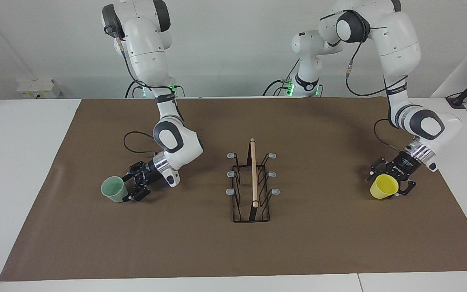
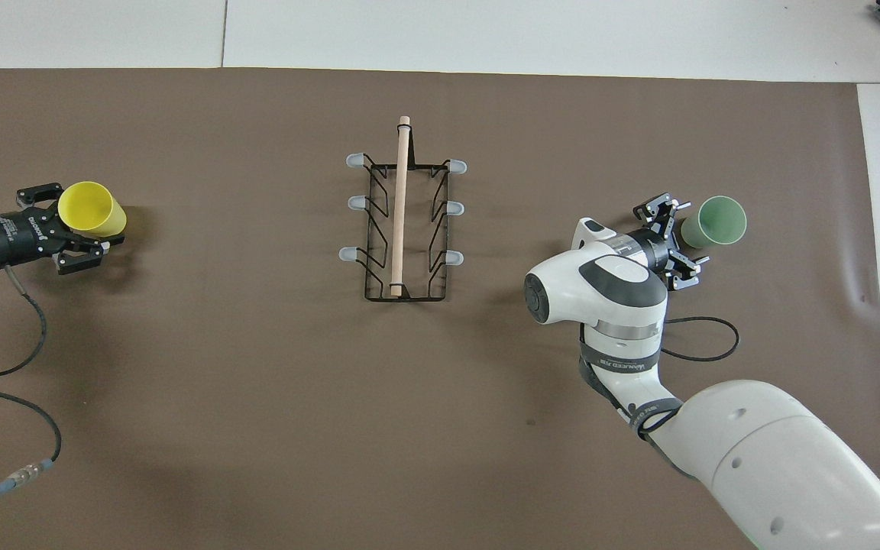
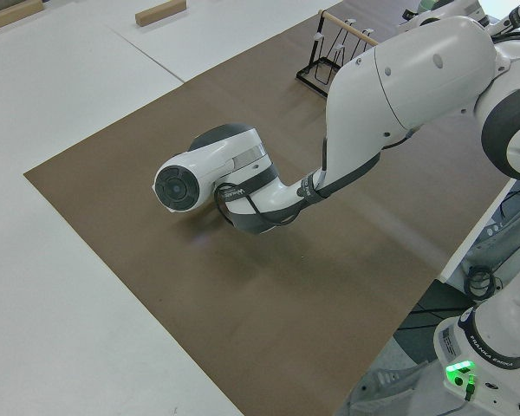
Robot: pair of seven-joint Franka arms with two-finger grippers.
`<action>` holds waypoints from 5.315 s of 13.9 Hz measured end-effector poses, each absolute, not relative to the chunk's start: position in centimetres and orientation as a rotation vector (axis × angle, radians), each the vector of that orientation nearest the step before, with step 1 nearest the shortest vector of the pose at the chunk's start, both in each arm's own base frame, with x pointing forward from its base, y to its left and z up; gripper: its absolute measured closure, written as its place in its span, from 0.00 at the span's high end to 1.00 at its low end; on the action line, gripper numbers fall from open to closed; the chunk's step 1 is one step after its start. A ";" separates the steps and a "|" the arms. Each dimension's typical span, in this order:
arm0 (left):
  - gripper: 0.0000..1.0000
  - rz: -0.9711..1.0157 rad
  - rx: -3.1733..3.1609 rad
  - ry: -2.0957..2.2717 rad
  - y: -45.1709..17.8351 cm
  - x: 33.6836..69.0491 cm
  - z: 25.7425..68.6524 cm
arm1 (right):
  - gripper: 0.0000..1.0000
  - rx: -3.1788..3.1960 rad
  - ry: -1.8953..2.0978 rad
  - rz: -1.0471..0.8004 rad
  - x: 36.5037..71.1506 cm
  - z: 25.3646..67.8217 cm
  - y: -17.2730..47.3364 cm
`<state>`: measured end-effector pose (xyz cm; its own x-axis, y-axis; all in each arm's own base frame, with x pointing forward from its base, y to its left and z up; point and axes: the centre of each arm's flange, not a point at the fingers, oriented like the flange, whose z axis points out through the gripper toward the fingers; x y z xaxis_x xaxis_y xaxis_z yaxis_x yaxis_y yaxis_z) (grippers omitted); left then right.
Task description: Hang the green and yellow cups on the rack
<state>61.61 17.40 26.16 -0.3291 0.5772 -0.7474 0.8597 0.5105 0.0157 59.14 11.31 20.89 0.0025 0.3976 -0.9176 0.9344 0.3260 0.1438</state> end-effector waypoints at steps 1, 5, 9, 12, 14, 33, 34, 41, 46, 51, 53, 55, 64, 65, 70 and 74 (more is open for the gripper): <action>0.69 -0.504 1.175 2.039 17.2 61.7 26.2 | 1.00 1.238 1.584 -0.671 59.0 20.7 11.2; 0.68 -0.469 1.199 2.027 16.5 62.2 26.8 | 1.00 1.203 1.593 -0.682 58.6 20.2 10.9; 0.68 -0.331 1.279 1.979 14.8 65.0 30.5 | 1.00 1.176 1.594 -0.691 58.4 19.9 10.5; 0.68 -0.260 1.387 1.938 14.4 66.5 33.5 | 1.00 1.166 1.591 -0.693 58.4 19.9 10.2; 0.68 -0.237 1.440 1.919 13.7 66.7 34.9 | 1.00 1.160 1.585 -0.696 58.5 19.9 9.6; 0.68 0.258 2.417 1.501 -10.7 60.3 53.5 | 0.69 1.160 1.568 -0.664 58.8 19.7 7.9; 0.68 0.328 2.452 1.502 -13.0 59.8 53.6 | 0.69 1.160 1.568 -0.664 58.9 19.7 7.9; 0.68 0.797 2.691 1.274 -25.0 54.8 50.8 | 0.69 1.261 1.569 -0.559 59.9 24.7 8.9; 0.68 1.182 2.677 1.175 -30.0 50.5 47.5 | 0.69 1.576 1.671 -0.401 60.3 33.5 9.1; 0.68 1.415 2.704 0.946 -32.2 48.1 44.9 | 0.69 2.007 1.717 -0.124 59.5 43.0 11.3; 0.68 1.494 2.678 0.873 -33.2 47.0 44.1 | 0.69 2.141 1.722 -0.014 59.3 45.4 11.8; 0.68 1.541 2.670 0.812 -34.1 45.9 43.2 | 0.69 2.244 1.710 0.070 59.1 46.9 12.2; 0.68 1.819 2.551 0.820 -35.4 44.5 39.1 | 0.69 2.704 1.621 0.507 58.2 51.4 14.5; 0.68 1.847 2.530 0.833 -35.5 44.5 38.8 | 0.69 2.748 1.614 0.581 58.3 51.9 14.9; 0.68 1.858 2.496 0.884 -35.7 45.3 38.1 | 0.69 2.943 1.617 1.011 58.6 53.3 15.8; 0.68 1.840 2.502 0.891 -36.0 45.6 37.6 | 0.69 3.044 1.547 1.305 58.5 53.7 16.8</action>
<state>45.57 -36.01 37.64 0.2009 0.3751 0.9049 0.4773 -0.8442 0.2440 58.53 16.79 53.74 0.4265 0.4839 0.7642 0.8347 -0.5360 -0.1265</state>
